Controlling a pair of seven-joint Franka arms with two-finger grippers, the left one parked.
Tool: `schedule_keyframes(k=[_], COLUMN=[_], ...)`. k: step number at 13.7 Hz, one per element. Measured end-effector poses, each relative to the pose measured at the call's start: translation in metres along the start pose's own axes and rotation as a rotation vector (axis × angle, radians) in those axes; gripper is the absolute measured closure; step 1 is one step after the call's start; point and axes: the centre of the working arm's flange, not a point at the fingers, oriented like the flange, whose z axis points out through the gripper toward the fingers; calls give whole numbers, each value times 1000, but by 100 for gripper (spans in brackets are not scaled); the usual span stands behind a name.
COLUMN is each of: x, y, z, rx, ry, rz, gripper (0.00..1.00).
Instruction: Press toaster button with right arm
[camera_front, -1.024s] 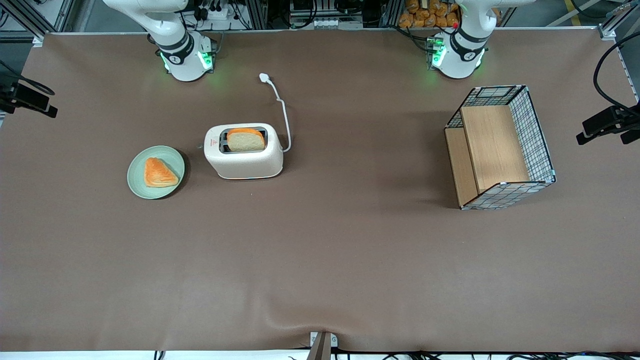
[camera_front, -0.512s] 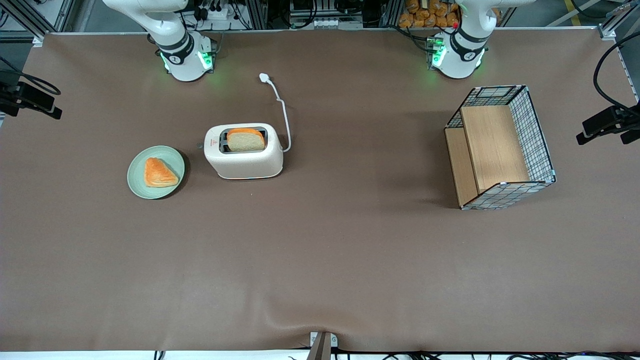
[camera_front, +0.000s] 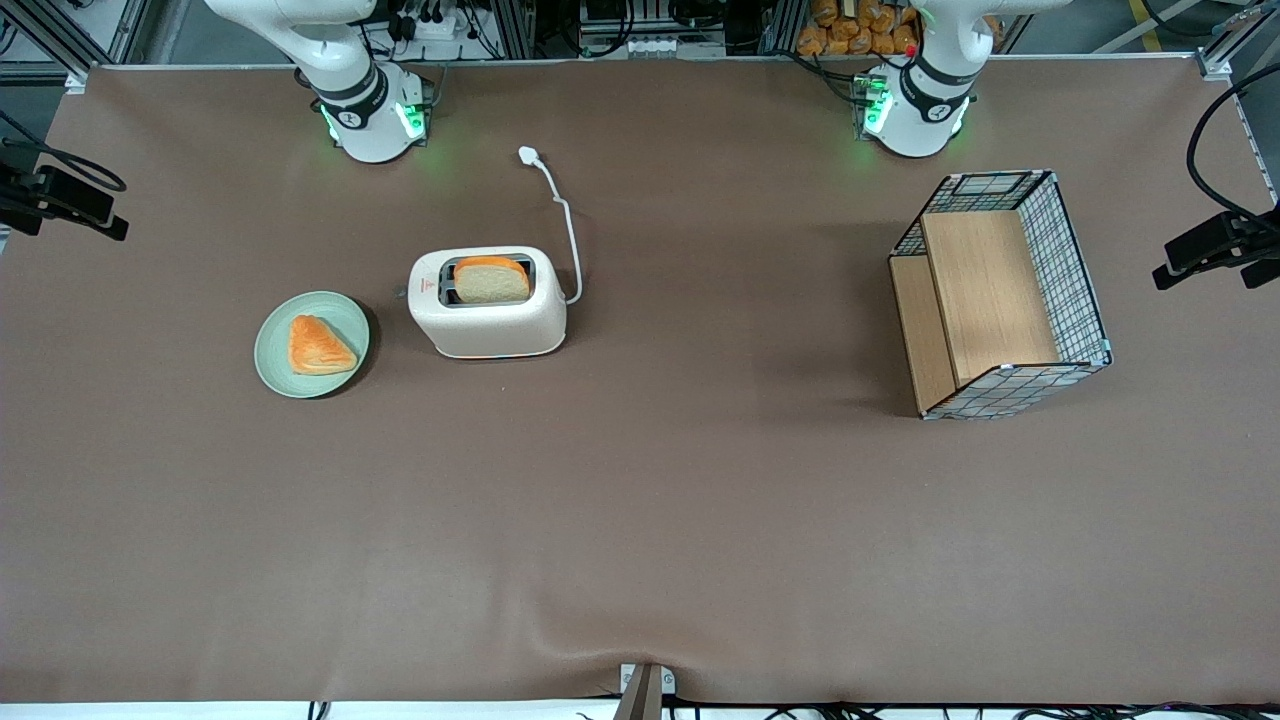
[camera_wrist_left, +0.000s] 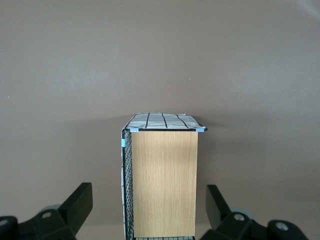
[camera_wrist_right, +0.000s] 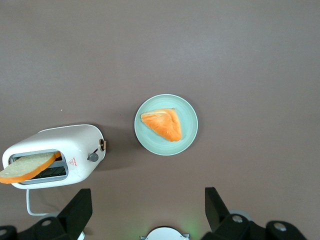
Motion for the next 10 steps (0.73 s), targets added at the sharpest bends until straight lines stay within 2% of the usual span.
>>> schedule_keyframes(k=[10], x=[0], y=[-3], z=[0], rx=[-1], ry=[3], rz=[-5], gripper=[0])
